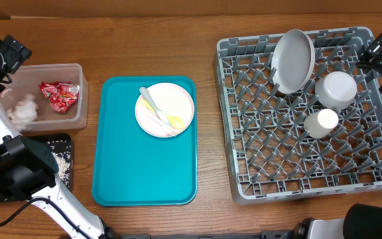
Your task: Sort waste into correct bins and load items into the dishwasher rack
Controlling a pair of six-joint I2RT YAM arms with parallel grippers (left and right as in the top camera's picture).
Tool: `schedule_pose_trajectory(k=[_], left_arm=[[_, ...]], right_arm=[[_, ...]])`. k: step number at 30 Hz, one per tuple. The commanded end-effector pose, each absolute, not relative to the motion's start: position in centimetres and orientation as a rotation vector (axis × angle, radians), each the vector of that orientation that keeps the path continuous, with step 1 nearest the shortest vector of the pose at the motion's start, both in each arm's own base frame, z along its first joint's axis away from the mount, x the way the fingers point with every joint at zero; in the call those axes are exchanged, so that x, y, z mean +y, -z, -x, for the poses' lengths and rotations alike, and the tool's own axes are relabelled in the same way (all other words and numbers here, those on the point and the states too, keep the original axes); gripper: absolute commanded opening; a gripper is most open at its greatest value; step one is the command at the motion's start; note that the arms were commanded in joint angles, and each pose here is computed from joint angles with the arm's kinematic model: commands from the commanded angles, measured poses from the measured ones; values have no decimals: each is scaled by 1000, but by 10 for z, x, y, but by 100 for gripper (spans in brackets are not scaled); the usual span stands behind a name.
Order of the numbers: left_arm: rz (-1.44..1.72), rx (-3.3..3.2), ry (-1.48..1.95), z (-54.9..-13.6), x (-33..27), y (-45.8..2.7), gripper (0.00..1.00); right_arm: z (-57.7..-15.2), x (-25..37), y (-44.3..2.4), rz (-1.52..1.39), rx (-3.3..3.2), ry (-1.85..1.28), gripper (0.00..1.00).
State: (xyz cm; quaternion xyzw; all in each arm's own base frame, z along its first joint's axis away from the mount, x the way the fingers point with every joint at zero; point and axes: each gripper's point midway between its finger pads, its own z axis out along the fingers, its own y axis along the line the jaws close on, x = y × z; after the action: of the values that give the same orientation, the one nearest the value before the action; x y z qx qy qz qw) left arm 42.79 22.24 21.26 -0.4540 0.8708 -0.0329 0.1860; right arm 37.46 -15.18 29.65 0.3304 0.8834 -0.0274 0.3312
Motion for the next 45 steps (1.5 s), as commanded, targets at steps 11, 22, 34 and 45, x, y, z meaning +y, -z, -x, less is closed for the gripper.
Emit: schedule_pose_trajectory(k=[11, 22, 34, 45], left_arm=[[706, 2777, 567, -445, 69, -210, 100], [718, 2996, 339, -430, -60, -164, 100], [1070, 3078, 262, -395, -118, -78, 97], [1116, 2956, 336, -418, -123, -46, 86]], right_arm=[[-374, -152, -309, -850, 2276, 84, 100], [-374, -152, -309, -850, 2276, 84, 100], [-374, -152, -309, -850, 2276, 84, 100], [-374, -152, -309, -850, 2276, 84, 100]])
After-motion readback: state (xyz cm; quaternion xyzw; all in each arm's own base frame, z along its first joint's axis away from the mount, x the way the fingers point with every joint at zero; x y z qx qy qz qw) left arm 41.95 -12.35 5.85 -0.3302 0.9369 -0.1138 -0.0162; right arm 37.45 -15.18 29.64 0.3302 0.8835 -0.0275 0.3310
